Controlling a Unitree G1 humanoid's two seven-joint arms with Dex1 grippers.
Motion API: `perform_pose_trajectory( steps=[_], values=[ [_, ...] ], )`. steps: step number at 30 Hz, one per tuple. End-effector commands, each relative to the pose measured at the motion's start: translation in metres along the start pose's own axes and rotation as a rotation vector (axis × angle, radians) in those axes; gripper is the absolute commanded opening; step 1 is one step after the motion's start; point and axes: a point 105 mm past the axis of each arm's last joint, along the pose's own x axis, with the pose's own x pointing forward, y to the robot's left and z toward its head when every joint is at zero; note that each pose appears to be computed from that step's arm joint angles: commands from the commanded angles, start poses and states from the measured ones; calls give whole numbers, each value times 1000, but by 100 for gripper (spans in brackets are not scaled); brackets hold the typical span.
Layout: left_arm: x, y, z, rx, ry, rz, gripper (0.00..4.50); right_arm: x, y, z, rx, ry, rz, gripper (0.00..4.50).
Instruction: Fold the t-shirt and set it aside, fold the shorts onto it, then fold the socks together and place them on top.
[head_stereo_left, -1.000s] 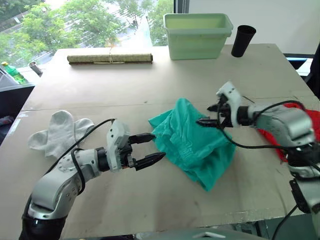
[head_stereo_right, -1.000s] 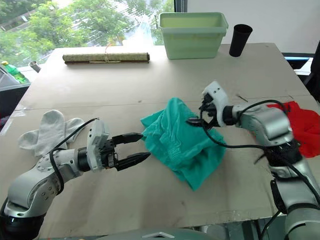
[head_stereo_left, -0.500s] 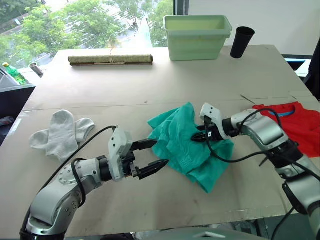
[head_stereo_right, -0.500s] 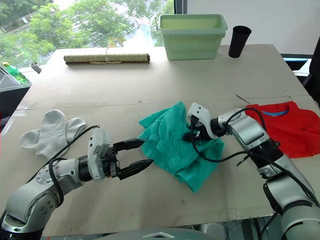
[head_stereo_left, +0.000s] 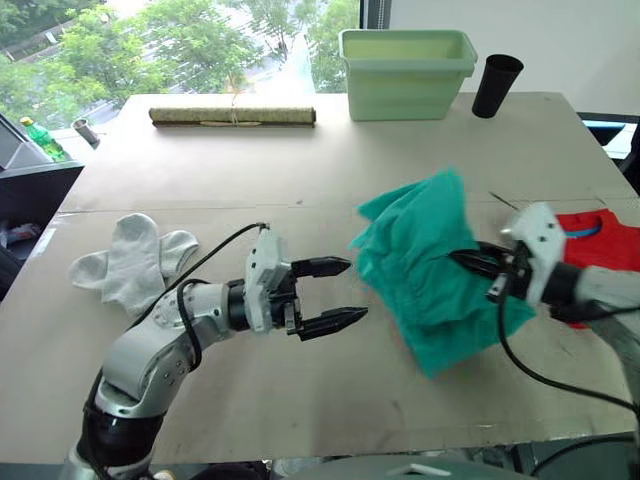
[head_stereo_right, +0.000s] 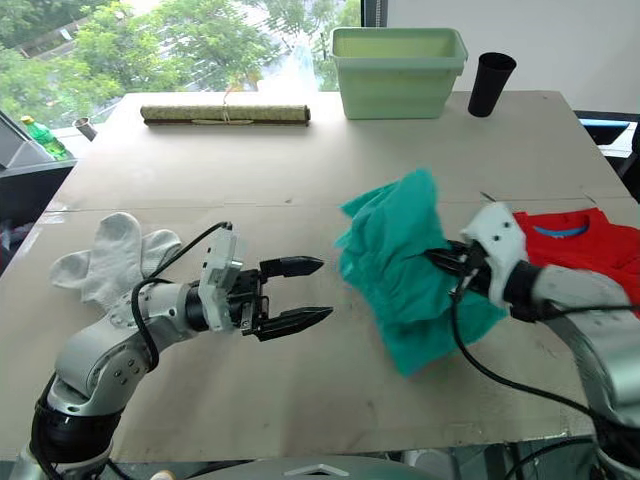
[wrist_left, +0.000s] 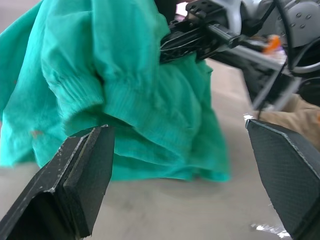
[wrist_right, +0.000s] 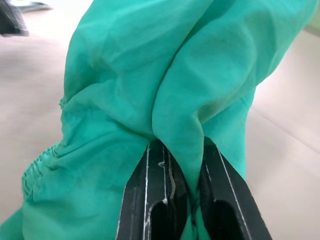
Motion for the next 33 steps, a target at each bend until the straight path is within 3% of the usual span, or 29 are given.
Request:
perform_pose_trajectory(
  steps=[1, 7, 11, 14, 20, 25, 26, 28, 32, 33],
  values=[
    [6, -15, 6, 5, -10, -120, 450, -31, -7, 22, -102, -19, -140, 3],
    [12, -16, 7, 12, -6, -180, 450, -86, -34, 40, -93, 34, -254, 3],
    [14, -12, 5, 22, -10, -187, 450, -123, -70, 45, -2, 88, -310, 3],
    [15, -14, 7, 39, -14, -207, 450, -139, -115, 25, 66, 226, -386, 3],
    [17, -16, 8, 71, -13, -204, 450, -132, -202, -42, 132, 409, -580, 3],
    [19, -12, 10, 92, -22, -155, 450, -102, -218, -94, 108, 532, -505, 3],
    [20, -11, 10, 94, -24, -144, 450, -103, -220, -104, 74, 574, -503, 78],
    [21, -9, 9, 96, -28, -122, 450, -111, -223, -113, 18, 611, -517, 152],
    [22, -4, 7, 84, -34, -93, 450, -143, -233, -90, -225, 638, -633, 330],
    [22, -4, 6, 81, -36, -90, 450, -150, -233, -83, -276, 642, -653, 330]
  ],
)
